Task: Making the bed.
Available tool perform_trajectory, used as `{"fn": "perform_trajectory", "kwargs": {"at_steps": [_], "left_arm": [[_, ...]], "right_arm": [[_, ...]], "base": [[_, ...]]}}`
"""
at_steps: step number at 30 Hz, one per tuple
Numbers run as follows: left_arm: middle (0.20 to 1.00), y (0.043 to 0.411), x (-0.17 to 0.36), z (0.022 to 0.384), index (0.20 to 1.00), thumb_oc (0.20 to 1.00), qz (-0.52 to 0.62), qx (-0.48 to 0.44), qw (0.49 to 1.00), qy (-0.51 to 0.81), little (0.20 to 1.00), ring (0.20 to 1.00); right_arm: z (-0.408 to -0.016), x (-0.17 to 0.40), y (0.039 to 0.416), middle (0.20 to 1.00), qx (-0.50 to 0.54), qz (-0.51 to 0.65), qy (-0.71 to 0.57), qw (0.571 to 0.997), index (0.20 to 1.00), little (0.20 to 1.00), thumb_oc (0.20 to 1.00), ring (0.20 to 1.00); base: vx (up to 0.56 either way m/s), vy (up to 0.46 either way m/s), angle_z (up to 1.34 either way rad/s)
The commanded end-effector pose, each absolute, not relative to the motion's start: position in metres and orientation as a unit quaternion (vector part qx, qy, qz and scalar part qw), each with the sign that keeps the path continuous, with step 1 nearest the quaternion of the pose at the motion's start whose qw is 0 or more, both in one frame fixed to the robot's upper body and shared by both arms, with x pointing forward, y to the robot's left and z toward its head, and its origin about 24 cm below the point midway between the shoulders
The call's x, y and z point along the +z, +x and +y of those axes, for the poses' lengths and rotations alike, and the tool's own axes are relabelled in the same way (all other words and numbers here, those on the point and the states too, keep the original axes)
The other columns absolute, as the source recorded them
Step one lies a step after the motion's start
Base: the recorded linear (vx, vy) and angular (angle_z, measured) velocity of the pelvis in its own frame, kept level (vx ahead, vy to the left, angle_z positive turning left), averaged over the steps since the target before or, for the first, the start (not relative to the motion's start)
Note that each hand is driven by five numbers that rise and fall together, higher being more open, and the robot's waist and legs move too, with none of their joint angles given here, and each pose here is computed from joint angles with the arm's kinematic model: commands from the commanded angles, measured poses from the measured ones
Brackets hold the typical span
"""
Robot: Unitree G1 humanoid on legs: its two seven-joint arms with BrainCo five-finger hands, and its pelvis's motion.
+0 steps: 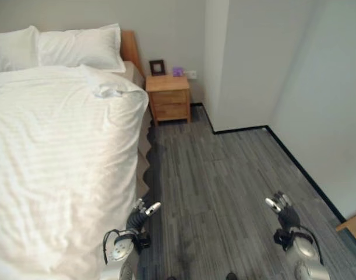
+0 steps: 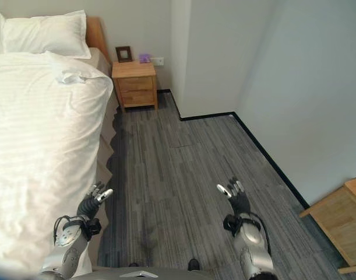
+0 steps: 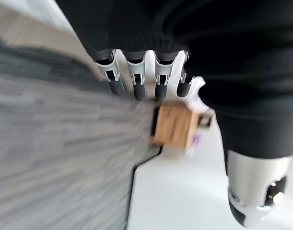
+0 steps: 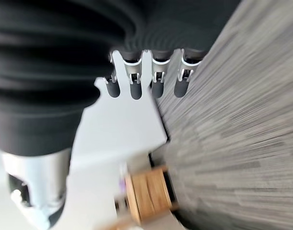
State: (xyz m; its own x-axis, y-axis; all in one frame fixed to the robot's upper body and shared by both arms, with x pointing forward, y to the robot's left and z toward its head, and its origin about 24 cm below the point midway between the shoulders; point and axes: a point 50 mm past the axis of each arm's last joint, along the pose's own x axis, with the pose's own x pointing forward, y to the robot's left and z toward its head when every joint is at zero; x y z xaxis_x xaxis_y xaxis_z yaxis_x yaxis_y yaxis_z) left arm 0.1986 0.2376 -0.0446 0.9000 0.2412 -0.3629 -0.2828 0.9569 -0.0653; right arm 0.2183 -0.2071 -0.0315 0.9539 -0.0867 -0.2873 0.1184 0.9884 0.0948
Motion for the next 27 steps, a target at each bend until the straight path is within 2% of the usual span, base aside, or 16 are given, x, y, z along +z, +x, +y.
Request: {"fn": "perform_trajectory", "kwargs": {"at_steps": [1, 7, 12, 15, 16, 20, 24, 27], "left_arm": [[1.0, 0.228, 0.002, 0.251, 1.0, 1.0, 0.059, 0.147, 0.987, 0.016, 1.0, 1.0], [1.0, 0.232, 0.001, 0.246, 1.0, 1.0, 0.061, 0.146, 0.987, -0.016, 1.0, 1.0], [1.0, 0.243, 0.014, 0.252, 1.0, 1.0, 0.031, 0.152, 0.987, -0.028, 1.0, 1.0], [1.0, 0.255, 0.025, 0.25, 1.0, 1.0, 0.003, 0.14, 0.989, -0.051, 1.0, 1.0], [1.0, 0.261, 0.026, 0.243, 1.0, 1.0, -0.004, 0.133, 0.988, -0.072, 1.0, 1.0], [1.0, 0.248, 0.01, 0.232, 1.0, 1.0, 0.026, 0.118, 0.99, -0.078, 1.0, 1.0], [1.0, 0.242, 0.003, 0.228, 1.0, 1.0, 0.039, 0.129, 0.982, -0.136, 1.0, 1.0], [1.0, 0.234, -0.003, 0.225, 1.0, 1.0, 0.055, 0.117, 0.984, -0.124, 1.0, 1.0]], "right_arm": [[-0.191, 0.015, 0.254, 1.0, -0.001, 0.033, 0.053, 0.998, 1.0, 1.0, 1.0, 1.0], [-0.184, 0.016, 0.252, 1.0, 0.008, 0.03, 0.056, 0.998, 1.0, 1.0, 1.0, 1.0], [-0.192, 0.018, 0.248, 1.0, 0.005, 0.024, 0.019, 1.0, 1.0, 1.0, 1.0, 1.0], [-0.21, 0.009, 0.235, 1.0, -0.015, 0.048, -0.004, 0.999, 1.0, 1.0, 1.0, 1.0], [-0.22, -0.003, 0.217, 1.0, -0.02, 0.079, -0.016, 0.997, 1.0, 1.0, 1.0, 1.0], [-0.228, -0.024, 0.193, 1.0, -0.007, 0.136, -0.016, 0.991, 1.0, 1.0, 1.0, 1.0], [-0.225, -0.023, 0.193, 1.0, -0.015, 0.13, 0.025, 0.991, 1.0, 1.0, 1.0, 1.0], [-0.228, -0.017, 0.207, 1.0, -0.016, 0.122, 0.005, 0.992, 1.0, 1.0, 1.0, 1.0]], "base": [[0.08, 0.026, 0.25], [0.11, 0.112, 0.06], [0.38, 0.0, -0.27], [0.73, -0.283, 0.05], [0.87, -0.413, 0.09], [0.63, -0.381, 0.63], [0.7, -0.623, 0.18], [0.62, -0.249, -0.27]]}}
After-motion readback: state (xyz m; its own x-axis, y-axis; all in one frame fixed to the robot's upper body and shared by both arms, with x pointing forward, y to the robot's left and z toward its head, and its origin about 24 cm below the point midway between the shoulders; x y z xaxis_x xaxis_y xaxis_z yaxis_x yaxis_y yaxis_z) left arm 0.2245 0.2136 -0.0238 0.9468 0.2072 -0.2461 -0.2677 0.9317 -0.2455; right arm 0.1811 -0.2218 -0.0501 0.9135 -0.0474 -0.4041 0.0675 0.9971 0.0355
